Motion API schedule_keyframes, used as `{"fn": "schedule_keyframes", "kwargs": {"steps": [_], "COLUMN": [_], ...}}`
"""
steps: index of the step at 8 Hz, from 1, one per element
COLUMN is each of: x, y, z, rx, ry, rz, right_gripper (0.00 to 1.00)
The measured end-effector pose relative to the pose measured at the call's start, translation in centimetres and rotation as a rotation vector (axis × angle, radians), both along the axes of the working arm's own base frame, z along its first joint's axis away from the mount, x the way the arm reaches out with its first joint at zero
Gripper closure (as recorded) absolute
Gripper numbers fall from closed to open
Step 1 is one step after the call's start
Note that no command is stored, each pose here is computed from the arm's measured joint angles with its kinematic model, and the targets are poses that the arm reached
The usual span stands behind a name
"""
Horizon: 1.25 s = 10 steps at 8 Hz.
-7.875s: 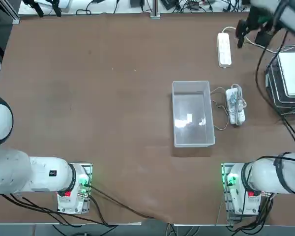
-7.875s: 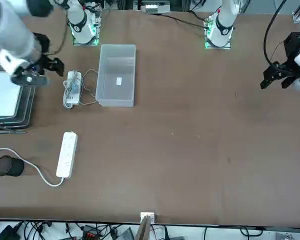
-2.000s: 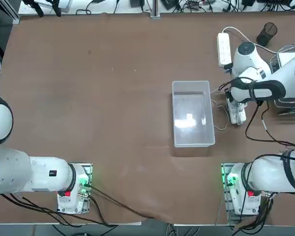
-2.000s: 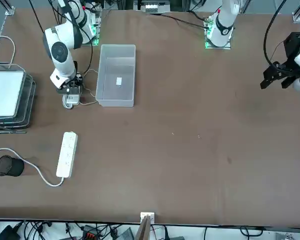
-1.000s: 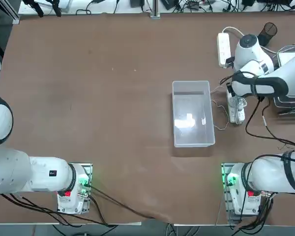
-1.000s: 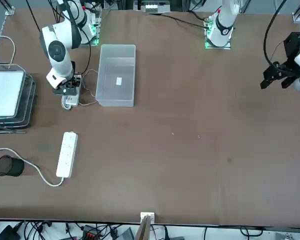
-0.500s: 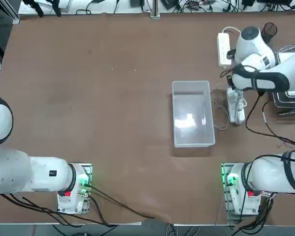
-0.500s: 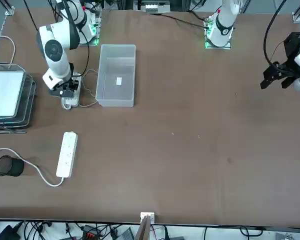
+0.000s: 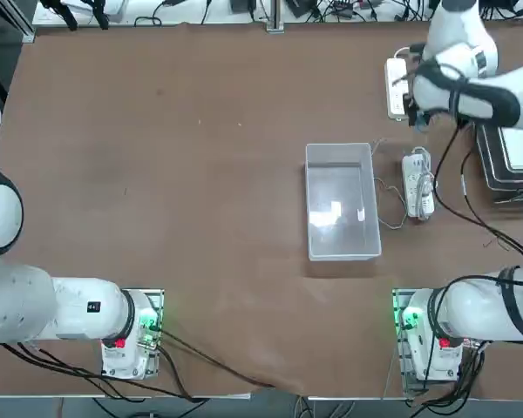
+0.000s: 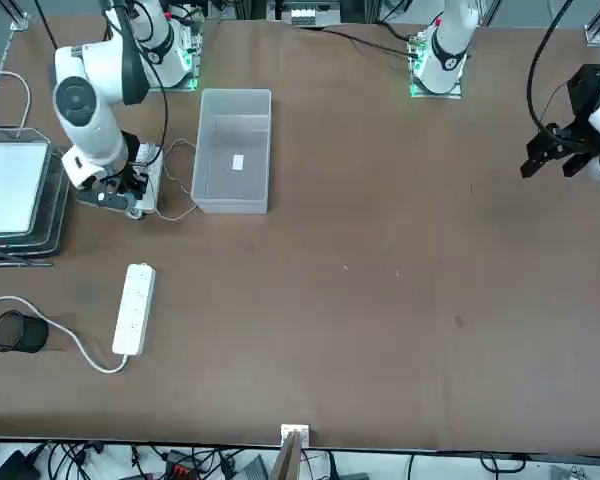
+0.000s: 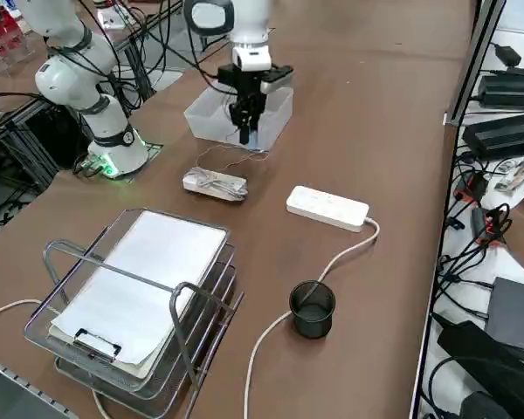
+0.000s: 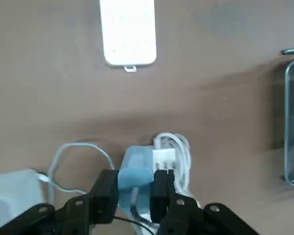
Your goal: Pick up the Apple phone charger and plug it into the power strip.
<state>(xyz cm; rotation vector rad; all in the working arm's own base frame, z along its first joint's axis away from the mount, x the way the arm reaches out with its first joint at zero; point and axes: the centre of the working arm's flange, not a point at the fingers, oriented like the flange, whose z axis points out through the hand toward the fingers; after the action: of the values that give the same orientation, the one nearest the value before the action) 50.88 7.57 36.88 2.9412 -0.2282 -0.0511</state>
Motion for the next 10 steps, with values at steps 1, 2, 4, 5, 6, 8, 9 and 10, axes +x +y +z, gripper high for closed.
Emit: {"fn": "schedule_keyframes", "kwargs": {"steps": [1,2,4,5,6,8,9,10], "x": [1.6,3.5,7.3,8.9,10.3,12.4,13.1,13.6], "y": [0.3,0.6,0.8,-0.2,-2.0,-3.8,-3.8,-4.0], "z": [0.8,1.1,1.0,0.9,0.7,0.1,-0.6,-1.4], "rx": [0.025,0.045,0.144,0.203,0.246,0.274,0.276,0.277], "ry": [0.012,0.023,0.035,0.037,0.034,0.026,0.028,0.037], "rz": [-0.025,-0.045,-0.083,-0.097,-0.112,-0.128,-0.129,-0.13], "right_gripper": [0.64,0.64,0.64,0.64,0.64,0.64,0.64,0.64]}}
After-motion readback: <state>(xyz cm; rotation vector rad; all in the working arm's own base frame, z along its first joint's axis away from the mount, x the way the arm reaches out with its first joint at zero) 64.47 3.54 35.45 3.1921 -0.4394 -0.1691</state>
